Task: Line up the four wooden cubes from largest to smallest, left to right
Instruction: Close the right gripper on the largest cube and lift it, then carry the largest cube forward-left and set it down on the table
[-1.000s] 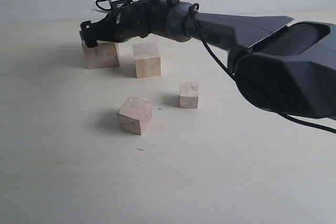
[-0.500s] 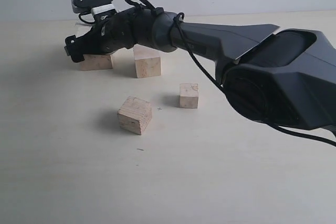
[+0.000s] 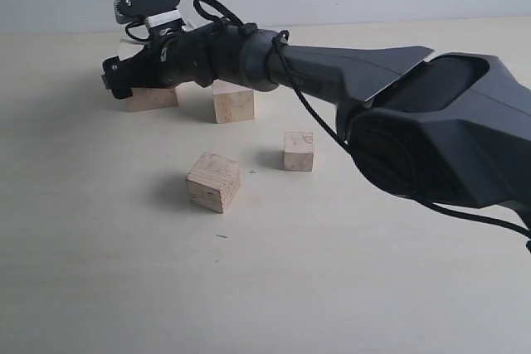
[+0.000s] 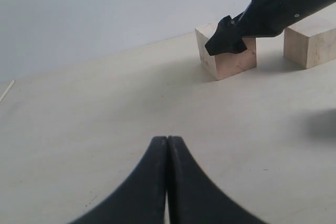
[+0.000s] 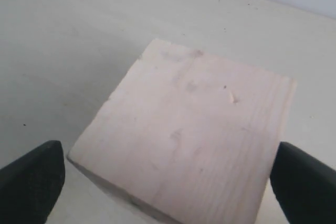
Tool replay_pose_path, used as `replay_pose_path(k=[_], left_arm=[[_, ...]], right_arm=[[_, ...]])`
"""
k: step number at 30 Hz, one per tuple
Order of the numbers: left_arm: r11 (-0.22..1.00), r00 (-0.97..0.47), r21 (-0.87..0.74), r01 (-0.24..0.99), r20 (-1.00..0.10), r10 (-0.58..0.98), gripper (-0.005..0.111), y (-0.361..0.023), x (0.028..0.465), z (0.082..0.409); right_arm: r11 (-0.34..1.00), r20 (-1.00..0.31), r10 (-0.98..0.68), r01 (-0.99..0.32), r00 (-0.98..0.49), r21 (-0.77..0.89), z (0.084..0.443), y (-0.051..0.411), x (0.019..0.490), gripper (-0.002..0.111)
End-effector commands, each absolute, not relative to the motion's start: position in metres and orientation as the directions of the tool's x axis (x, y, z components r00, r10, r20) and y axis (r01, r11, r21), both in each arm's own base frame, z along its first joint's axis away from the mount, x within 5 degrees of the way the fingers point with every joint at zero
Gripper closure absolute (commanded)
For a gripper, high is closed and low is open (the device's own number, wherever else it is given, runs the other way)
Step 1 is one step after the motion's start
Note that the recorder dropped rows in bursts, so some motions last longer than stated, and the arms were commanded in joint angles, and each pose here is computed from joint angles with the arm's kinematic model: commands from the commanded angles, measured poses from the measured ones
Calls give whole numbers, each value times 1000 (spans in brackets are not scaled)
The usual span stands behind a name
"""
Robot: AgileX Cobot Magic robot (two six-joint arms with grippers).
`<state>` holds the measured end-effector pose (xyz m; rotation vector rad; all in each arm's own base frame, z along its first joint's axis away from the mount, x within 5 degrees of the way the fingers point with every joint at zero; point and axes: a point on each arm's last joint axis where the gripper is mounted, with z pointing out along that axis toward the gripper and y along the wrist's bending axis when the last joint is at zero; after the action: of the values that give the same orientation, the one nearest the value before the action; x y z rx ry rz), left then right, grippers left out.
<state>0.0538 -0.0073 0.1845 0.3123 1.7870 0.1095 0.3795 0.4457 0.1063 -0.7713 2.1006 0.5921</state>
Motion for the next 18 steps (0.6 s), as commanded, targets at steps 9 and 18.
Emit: replay_pose_path(k=[9, 18], left_arm=[[961, -201, 233, 147, -944, 260, 107, -7, 54, 184], [961, -201, 233, 147, -944, 260, 107, -7, 54, 184]], right_arm=[[690, -845, -319, -716, -429, 104, 102, 446, 384, 78], [649, -756, -487, -761, -437, 21, 134, 437, 375, 108]])
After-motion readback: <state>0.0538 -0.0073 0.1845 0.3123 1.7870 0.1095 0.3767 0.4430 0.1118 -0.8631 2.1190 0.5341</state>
